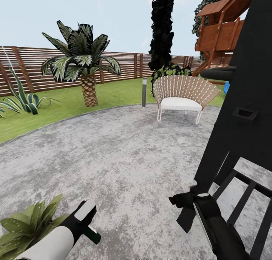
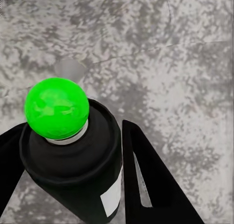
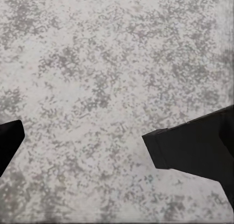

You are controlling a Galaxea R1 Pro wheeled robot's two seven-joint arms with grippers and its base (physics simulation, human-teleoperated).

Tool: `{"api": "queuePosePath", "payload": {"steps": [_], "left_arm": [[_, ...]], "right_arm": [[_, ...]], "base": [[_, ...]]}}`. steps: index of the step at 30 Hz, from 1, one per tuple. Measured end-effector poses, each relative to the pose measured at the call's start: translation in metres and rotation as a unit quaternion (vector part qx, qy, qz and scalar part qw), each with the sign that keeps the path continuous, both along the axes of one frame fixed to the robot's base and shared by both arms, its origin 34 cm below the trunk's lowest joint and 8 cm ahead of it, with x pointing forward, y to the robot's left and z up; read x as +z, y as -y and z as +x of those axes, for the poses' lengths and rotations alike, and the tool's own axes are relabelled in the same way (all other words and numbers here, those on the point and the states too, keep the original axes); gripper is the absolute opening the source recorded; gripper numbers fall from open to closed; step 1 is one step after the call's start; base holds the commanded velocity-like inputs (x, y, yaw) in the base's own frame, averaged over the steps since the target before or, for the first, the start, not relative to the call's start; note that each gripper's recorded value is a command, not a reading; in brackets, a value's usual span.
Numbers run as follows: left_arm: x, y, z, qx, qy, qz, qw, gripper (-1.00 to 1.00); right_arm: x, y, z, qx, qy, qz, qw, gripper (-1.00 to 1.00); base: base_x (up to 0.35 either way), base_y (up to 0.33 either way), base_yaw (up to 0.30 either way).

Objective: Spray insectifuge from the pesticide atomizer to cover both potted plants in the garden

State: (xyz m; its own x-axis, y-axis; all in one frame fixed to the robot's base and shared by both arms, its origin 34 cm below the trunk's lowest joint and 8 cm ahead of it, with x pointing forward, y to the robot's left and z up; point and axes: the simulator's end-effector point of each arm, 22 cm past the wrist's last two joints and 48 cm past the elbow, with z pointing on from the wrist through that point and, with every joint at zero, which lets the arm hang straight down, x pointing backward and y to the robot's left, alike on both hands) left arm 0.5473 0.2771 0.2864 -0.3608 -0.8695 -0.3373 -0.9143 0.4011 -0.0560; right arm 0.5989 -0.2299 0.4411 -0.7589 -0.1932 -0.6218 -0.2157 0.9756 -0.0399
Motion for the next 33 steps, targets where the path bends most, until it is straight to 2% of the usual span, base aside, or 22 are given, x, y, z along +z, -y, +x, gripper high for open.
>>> {"api": "queuePosePath", "payload": {"steps": [2,4,6,8,9,15,20,22,28,30,33], "left_arm": [[-0.002,0.000,0.000,0.022,0.010,0.012,0.9996,-1.00],[-0.003,0.013,0.001,0.049,0.030,0.025,0.9980,-1.00],[-0.003,0.006,0.000,0.059,0.047,0.057,0.9955,-1.00],[-0.006,-0.002,-0.004,0.063,0.053,0.080,0.9933,-1.00],[-0.009,-0.001,-0.005,0.060,0.057,0.085,0.9929,-1.00],[-0.029,0.008,-0.006,0.038,0.069,0.075,0.9940,-1.00],[-0.035,0.006,-0.007,0.038,0.065,0.080,0.9939,-1.00],[-0.034,-0.003,-0.005,0.047,0.077,0.096,0.9912,-1.00],[-0.043,-0.024,-0.006,0.046,0.072,0.107,0.9906,-1.00],[-0.049,-0.035,-0.003,0.033,0.073,0.103,0.9915,-1.00],[-0.054,-0.036,0.000,0.024,0.071,0.098,0.9923,-1.00]], "right_arm": [[-0.004,-0.002,0.000,0.003,-0.001,0.000,1.0000,1.00],[-0.004,-0.018,0.004,0.027,0.012,-0.001,0.9996,1.00],[-0.003,-0.027,0.010,0.044,0.034,-0.001,0.9985,1.00],[-0.005,-0.031,0.013,0.051,0.044,0.000,0.9977,1.00],[-0.007,-0.032,0.012,0.054,0.046,0.001,0.9975,1.00],[-0.020,-0.044,0.008,0.071,0.037,0.001,0.9968,1.00],[-0.033,-0.047,0.005,0.073,0.026,0.001,0.9970,1.00],[-0.037,-0.047,0.004,0.073,0.022,0.001,0.9971,1.00],[-0.051,-0.047,0.001,0.074,0.010,0.002,0.9972,1.00],[-0.055,-0.047,-0.001,0.074,0.005,0.003,0.9972,1.00],[-0.062,-0.047,-0.003,0.074,-0.001,0.003,0.9972,1.00]], "base": [[0.000,0.000,-0.023],[0.000,0.000,-0.005],[0.000,0.000,-0.001],[0.000,0.000,0.000],[0.000,0.000,0.000],[0.000,0.000,0.000],[0.000,0.000,0.000],[0.000,0.000,0.000],[0.000,0.000,0.000],[0.000,0.000,0.000],[0.000,0.000,0.000]]}}
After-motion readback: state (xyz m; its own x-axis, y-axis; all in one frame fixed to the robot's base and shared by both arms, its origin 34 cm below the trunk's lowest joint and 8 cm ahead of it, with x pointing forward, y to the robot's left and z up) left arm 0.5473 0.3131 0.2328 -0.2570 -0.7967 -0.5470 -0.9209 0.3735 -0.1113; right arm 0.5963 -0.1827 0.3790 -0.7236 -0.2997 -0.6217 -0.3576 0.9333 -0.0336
